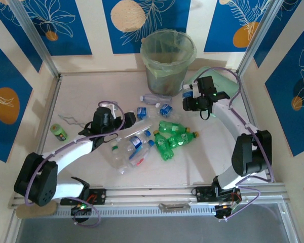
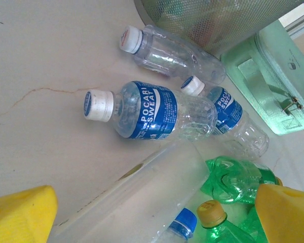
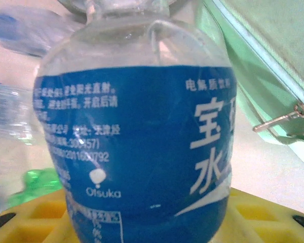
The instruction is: Put the plastic bottles in the bin
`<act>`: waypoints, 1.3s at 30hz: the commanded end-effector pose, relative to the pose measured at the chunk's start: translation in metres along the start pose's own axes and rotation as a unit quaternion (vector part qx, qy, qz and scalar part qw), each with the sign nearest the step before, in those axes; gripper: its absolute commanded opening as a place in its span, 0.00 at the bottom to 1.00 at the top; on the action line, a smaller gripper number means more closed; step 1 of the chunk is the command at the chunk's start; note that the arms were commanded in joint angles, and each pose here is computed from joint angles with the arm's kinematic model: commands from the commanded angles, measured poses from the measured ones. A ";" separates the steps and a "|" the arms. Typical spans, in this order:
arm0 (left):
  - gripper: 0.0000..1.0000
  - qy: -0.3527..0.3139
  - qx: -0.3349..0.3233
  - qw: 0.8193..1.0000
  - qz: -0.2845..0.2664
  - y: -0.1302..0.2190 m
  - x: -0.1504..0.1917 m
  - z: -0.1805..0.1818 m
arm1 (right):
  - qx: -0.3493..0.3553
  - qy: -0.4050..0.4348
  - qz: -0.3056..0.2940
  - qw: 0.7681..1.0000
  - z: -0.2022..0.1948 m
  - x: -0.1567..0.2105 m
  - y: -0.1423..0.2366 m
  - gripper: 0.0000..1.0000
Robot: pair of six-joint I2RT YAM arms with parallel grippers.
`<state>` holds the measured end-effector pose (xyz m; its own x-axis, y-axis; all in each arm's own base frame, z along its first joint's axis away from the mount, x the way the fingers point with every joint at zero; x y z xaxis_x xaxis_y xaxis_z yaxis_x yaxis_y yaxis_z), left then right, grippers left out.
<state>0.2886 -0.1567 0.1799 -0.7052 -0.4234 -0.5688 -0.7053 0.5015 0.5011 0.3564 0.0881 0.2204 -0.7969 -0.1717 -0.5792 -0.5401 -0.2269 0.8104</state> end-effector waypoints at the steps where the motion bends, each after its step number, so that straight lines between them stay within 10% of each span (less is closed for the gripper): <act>1: 1.00 -0.009 -0.020 1.000 -0.015 0.007 -0.001 0.009 | -0.061 -0.024 -0.048 0.997 0.011 -0.015 0.022 0.51; 16: 1.00 0.009 -0.055 0.997 -0.044 0.029 -0.001 0.046 | -0.186 -0.063 -0.274 0.942 0.031 -0.117 0.117 0.49; 39: 1.00 -0.040 -0.106 0.991 -0.068 0.066 0.006 0.060 | -0.224 -0.076 -0.323 0.916 0.033 -0.272 0.037 0.49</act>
<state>0.2453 -0.0869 0.1737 -0.6024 -0.4293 -0.6729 -0.7979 0.3036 0.5207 0.5440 0.1472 0.4110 -0.3703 0.2841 -0.8844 -0.7876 -0.6009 0.1367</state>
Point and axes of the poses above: each hand's point on the last joint's axis, 136 mm out from that joint toward the fingers, its own y axis back along the fingers, its own z axis along the line the jaws close on, x = y × z, the point moved 7 cm from there along y, back along the fingers, and after that the axes turned 7 degrees about y, right-handed, at the moved point
